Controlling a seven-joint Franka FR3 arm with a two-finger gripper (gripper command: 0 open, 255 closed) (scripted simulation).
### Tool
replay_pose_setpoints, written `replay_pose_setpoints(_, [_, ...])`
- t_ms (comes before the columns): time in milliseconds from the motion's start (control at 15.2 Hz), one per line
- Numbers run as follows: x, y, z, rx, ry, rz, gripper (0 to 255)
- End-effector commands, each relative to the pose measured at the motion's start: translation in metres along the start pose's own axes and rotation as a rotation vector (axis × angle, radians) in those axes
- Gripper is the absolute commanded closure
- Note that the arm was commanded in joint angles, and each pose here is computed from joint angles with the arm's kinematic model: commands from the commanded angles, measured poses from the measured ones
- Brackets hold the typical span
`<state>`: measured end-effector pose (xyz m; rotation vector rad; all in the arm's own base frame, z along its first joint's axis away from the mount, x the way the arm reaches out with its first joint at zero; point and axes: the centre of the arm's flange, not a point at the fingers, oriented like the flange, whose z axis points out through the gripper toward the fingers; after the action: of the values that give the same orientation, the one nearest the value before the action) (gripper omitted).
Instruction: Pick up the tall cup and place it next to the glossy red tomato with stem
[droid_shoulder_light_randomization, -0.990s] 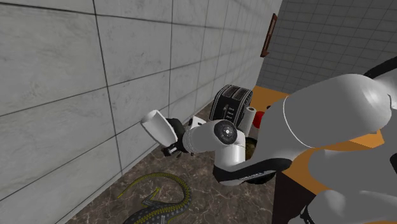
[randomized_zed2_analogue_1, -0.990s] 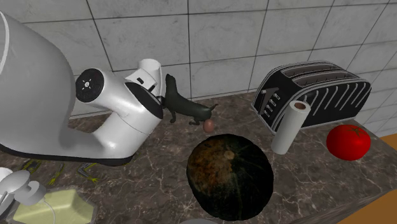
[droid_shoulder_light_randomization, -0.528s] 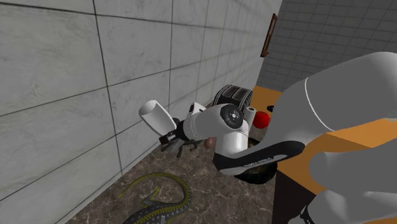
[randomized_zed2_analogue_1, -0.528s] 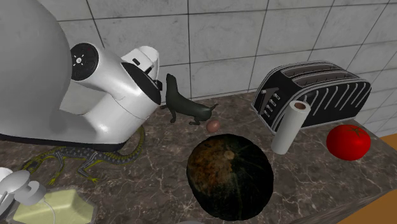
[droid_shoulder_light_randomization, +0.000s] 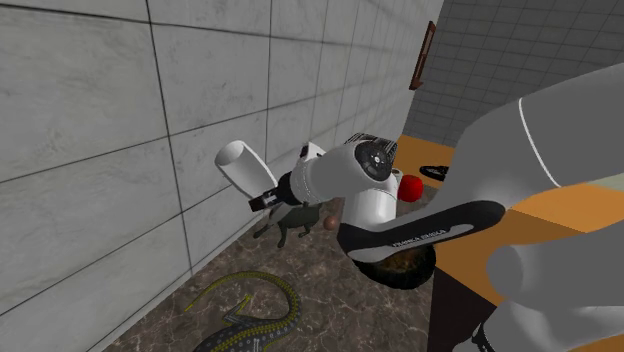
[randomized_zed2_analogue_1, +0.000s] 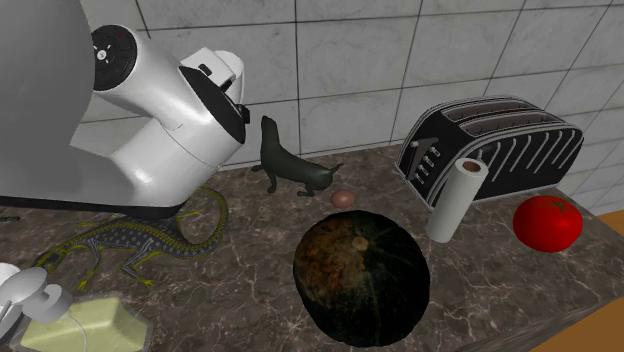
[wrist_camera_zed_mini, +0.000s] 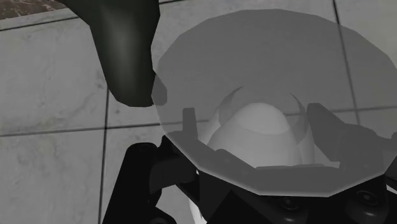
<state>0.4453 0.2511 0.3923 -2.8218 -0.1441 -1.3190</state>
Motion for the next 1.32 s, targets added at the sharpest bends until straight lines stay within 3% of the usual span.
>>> replay_pose_setpoints(0, [0.012,0.000,-0.007,0.002,0.004,0.002,255])
replay_pose_setpoints(1254, [0.088,0.002,-0.072,0.002,0.004,0.002,255])
